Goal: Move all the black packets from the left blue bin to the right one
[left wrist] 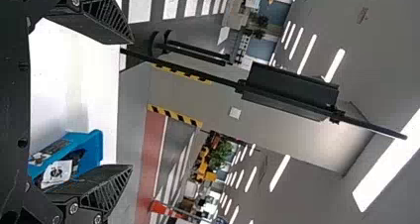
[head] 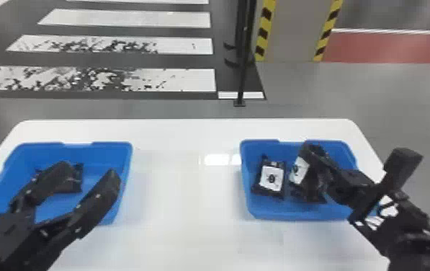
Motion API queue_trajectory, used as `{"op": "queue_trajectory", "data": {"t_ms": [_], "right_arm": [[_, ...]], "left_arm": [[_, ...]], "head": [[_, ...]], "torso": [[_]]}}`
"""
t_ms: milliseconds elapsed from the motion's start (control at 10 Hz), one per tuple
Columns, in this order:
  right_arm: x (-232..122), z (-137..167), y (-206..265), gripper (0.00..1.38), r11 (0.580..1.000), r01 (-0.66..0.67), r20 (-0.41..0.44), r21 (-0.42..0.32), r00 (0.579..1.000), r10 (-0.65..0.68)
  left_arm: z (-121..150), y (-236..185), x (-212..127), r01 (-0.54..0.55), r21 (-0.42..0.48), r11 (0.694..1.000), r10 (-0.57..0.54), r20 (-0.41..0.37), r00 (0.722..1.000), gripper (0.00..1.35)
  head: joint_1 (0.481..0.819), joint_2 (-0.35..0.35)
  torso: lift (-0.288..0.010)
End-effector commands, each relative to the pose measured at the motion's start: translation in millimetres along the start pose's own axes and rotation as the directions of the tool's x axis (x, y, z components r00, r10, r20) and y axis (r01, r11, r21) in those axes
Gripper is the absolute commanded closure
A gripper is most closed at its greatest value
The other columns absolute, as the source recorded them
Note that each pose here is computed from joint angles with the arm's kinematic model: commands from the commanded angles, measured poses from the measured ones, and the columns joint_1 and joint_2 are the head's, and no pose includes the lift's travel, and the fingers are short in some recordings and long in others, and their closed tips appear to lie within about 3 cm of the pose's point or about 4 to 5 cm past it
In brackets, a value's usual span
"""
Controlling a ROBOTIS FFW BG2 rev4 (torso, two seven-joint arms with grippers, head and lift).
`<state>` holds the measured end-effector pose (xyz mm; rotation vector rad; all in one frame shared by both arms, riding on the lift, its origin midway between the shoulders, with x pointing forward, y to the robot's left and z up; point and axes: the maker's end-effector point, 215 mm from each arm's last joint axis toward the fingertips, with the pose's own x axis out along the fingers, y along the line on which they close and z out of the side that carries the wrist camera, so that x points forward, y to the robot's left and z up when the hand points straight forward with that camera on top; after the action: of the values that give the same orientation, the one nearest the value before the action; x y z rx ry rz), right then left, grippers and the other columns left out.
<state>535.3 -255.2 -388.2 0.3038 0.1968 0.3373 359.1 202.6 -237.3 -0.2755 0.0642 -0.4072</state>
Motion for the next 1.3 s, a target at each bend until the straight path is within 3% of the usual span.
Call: {"op": "queue_trajectory", "data": {"t_ms": [0,100,200,300,400,600,800,1000,1200], "right_arm": [[4.7,-15.1,-27.8,1.24,0.999,0.040,-0.042,-0.002,0.998,-0.040],[3.3,-15.2,-39.9,1.18,0.998,0.063,-0.044,0.000,0.997,-0.063],[-1.0,-15.2,-46.3,0.82,0.997,0.082,-0.043,-0.002,0.996,-0.082],[-10.6,-11.4,-47.9,0.25,0.994,0.107,-0.038,-0.038,0.993,-0.108],[-22.5,-10.5,-43.2,0.05,0.991,0.123,-0.024,-0.052,0.992,-0.124],[-50.9,1.6,-20.5,0.15,0.981,0.145,0.030,-0.129,0.989,-0.142],[-87.3,9.6,11.1,0.15,0.968,0.173,0.092,-0.181,0.983,-0.159],[-106.0,18.7,58.6,0.16,0.974,0.141,0.157,-0.180,0.981,-0.113],[-125.8,14.6,95.5,0.16,0.986,0.092,0.153,-0.138,0.986,-0.071]], "left_arm": [[-3.7,10.3,-6.9,-0.031,0.010,0.999,0.031,-0.012,0.999,0.16],[-7.5,14.7,-8.0,-0.042,0.008,0.999,0.042,-0.024,0.999,0.16],[-11.7,19.1,-10.4,-0.053,0.010,0.999,0.053,-0.041,0.998,0.16],[-15.6,26.0,-13.8,-0.069,0.018,0.997,0.070,-0.057,0.996,0.16],[-15.3,35.5,-16.9,-0.092,0.047,0.995,0.095,-0.065,0.993,0.16],[-19.7,59.6,-28.7,-0.147,0.086,0.985,0.155,-0.100,0.983,0.16],[-17.3,98.9,-45.1,-0.226,0.136,0.964,0.243,-0.122,0.962,0.16],[-6.3,134.2,-60.1,-0.297,0.209,0.932,0.327,-0.133,0.935,0.16],[6.6,178.2,-50.6,-0.345,0.264,0.901,0.387,-0.123,0.914,0.17]], "head": [[0.695,-0.064],[0.695,-0.072],[0.695,-0.076],[0.695,-0.085],[0.695,-0.092],[0.695,-0.082],[0.695,-0.035],[0.695,0.032],[0.695,0.148]], "torso": [[-0.138],[-0.138],[-0.138],[-0.138],[-0.138],[-0.138],[-0.138],[-0.138],[-0.138]]}}
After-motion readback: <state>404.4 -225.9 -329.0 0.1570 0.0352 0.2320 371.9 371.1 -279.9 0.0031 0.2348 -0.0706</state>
